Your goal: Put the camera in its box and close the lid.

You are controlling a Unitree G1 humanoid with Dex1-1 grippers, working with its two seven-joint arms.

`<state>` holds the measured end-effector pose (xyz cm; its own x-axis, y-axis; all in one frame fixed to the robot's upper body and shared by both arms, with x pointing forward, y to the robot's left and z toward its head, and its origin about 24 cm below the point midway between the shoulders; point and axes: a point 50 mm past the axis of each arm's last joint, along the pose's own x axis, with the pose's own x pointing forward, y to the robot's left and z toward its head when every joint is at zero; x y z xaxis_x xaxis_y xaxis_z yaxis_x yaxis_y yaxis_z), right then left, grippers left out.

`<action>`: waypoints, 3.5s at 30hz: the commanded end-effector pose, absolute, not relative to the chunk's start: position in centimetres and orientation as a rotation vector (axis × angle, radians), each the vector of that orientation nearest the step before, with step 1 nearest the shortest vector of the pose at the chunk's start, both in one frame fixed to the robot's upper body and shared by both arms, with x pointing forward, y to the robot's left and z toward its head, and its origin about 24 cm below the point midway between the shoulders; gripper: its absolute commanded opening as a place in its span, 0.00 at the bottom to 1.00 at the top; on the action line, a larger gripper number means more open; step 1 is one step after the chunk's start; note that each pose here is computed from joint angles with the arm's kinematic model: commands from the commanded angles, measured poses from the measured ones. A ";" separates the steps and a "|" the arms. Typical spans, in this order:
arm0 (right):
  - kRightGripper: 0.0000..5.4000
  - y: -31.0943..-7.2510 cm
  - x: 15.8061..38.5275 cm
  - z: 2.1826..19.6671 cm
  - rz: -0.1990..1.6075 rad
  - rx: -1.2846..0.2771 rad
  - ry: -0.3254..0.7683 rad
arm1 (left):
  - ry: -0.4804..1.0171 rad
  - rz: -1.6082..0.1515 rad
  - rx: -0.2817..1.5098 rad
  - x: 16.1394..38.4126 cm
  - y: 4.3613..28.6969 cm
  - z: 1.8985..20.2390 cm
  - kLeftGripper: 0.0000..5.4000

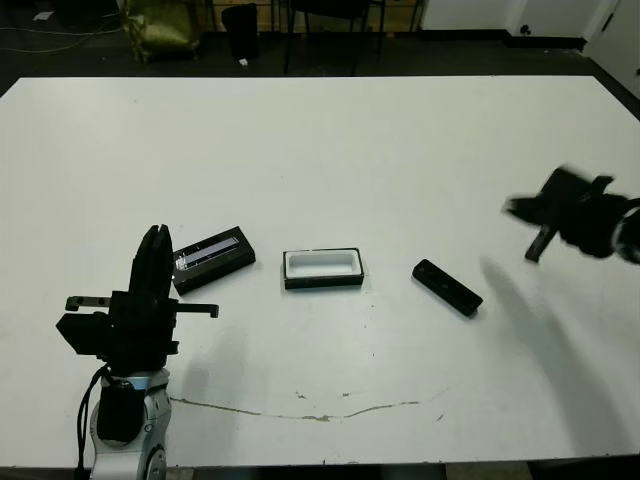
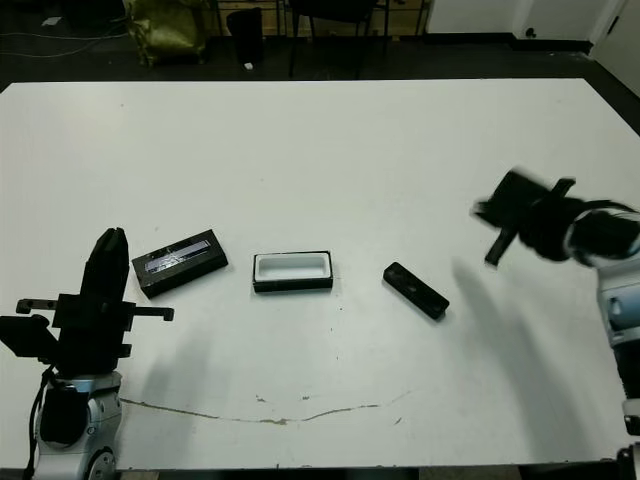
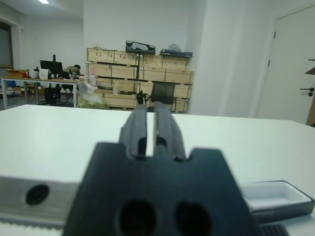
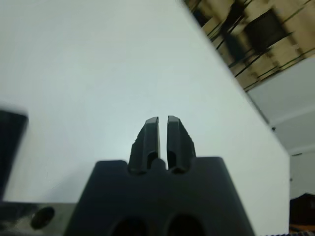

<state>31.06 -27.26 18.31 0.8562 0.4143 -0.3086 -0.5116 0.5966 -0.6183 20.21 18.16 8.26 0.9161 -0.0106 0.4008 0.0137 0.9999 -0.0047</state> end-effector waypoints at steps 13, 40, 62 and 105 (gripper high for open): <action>0.00 -23.2 25.3 17.7 0.666 -0.572 -0.061 | -0.374 -0.011 0.004 19.9 18.6 7.7 0.00; 0.80 -22.8 21.7 13.2 0.745 -0.790 0.192 | -0.357 -0.024 0.003 19.8 18.7 7.6 0.00; 1.00 -23.4 22.4 8.5 0.741 -0.573 0.420 | -0.357 -0.034 -0.007 19.9 19.0 7.5 0.00; 0.17 -23.8 24.3 5.0 0.931 -0.577 0.605 | -0.357 -0.035 0.006 20.3 19.2 8.0 0.00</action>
<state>25.56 -23.21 7.24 0.5459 0.6020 -0.5827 -0.8295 0.4863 -0.2747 20.31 18.96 8.28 0.9259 -0.0370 0.3759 0.0396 0.9992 0.0008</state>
